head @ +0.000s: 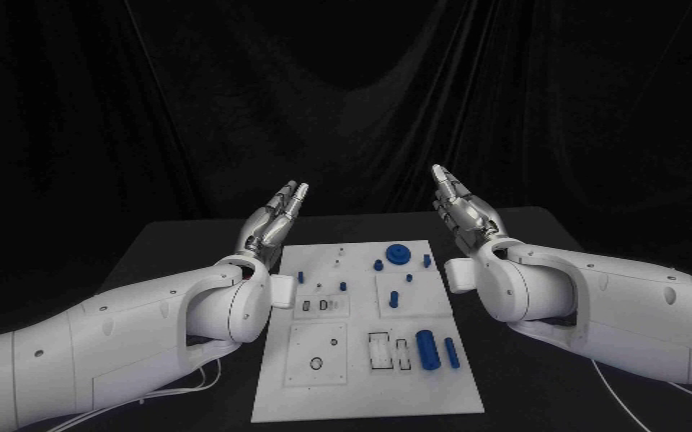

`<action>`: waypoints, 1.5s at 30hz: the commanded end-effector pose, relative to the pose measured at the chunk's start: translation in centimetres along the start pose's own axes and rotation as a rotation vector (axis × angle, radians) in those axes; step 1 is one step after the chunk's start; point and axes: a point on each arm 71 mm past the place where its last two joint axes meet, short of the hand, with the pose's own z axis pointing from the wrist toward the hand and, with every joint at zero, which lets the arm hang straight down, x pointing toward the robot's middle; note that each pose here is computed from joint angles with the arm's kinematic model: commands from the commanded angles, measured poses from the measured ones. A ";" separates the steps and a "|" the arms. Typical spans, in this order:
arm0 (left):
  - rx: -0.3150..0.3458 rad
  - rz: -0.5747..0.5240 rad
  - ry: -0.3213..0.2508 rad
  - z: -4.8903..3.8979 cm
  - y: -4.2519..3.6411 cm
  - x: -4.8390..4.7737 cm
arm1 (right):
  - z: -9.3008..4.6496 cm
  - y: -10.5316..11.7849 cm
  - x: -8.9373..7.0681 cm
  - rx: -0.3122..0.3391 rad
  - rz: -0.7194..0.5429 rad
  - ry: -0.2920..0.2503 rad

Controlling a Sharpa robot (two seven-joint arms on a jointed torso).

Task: Assemble the parts on the task board

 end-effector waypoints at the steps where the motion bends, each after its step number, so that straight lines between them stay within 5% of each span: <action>1: 0.046 -0.180 0.161 0.19 -0.69 1.01 | 0.1 -0.2 0.4 0.096 0.164 0.091; 8: 0.063 -0.309 0.288 0.21 -0.93 1.35 | 0.1 -0.1 0.3 0.112 0.190 0.108; 18: 0.073 -0.374 0.344 0.20 -1.11 1.44 | 0.1 -0.1 0.3 0.112 0.190 0.108; 19: 0.102 -0.340 0.372 0.72 -1.17 -0.84 | 0.4 -0.6 -0.9 0.208 0.186 0.209; 22: 0.121 -0.295 0.401 0.76 -1.24 -1.12 | 0.6 -0.6 -1.2 0.209 0.124 0.250; 33: 0.138 -0.211 0.435 0.62 -1.28 -2.43 | 1.3 1.0 -1.6 0.160 -0.295 0.399; 45: 0.107 -0.200 0.424 -0.58 -1.46 -4.27 | 3.4 6.8 -0.6 0.100 -0.880 0.492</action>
